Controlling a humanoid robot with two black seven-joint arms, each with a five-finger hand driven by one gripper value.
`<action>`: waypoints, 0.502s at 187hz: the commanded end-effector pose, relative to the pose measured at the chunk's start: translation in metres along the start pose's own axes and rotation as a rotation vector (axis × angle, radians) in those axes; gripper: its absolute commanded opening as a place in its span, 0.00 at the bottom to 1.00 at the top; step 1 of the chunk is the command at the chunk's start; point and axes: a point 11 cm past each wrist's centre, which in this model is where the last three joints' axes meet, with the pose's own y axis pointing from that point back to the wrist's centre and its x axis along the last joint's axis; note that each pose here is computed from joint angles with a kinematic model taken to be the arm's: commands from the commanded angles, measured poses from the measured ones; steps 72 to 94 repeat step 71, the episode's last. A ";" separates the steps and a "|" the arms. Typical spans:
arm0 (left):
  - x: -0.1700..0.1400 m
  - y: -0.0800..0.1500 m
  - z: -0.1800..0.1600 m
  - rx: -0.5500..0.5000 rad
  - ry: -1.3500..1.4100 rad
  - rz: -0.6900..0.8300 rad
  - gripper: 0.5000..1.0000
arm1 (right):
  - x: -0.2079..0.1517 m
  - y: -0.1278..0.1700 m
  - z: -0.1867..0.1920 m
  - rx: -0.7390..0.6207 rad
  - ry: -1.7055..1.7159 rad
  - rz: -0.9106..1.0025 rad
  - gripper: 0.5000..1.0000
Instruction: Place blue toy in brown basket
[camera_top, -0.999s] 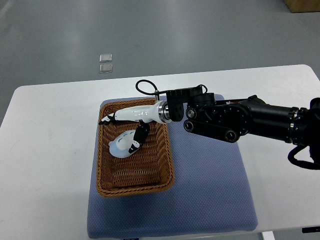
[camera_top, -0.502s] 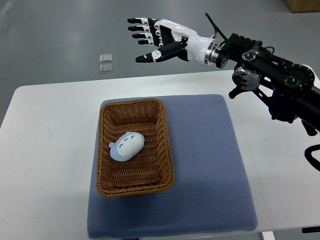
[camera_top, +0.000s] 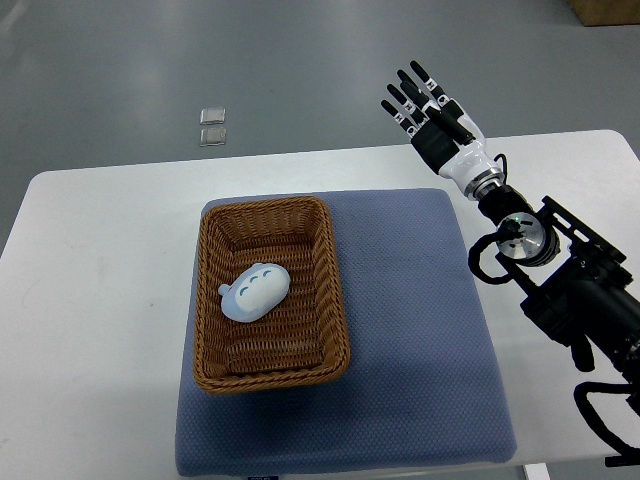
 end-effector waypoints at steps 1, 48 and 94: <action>0.000 0.000 0.000 0.000 0.000 0.000 1.00 | 0.014 0.012 0.009 -0.001 -0.022 0.029 0.84; 0.000 0.000 0.000 0.000 0.000 0.000 1.00 | 0.040 0.031 0.021 -0.021 -0.028 0.099 0.84; 0.000 0.000 -0.001 0.001 0.001 0.000 1.00 | 0.043 0.033 0.022 -0.022 -0.027 0.110 0.84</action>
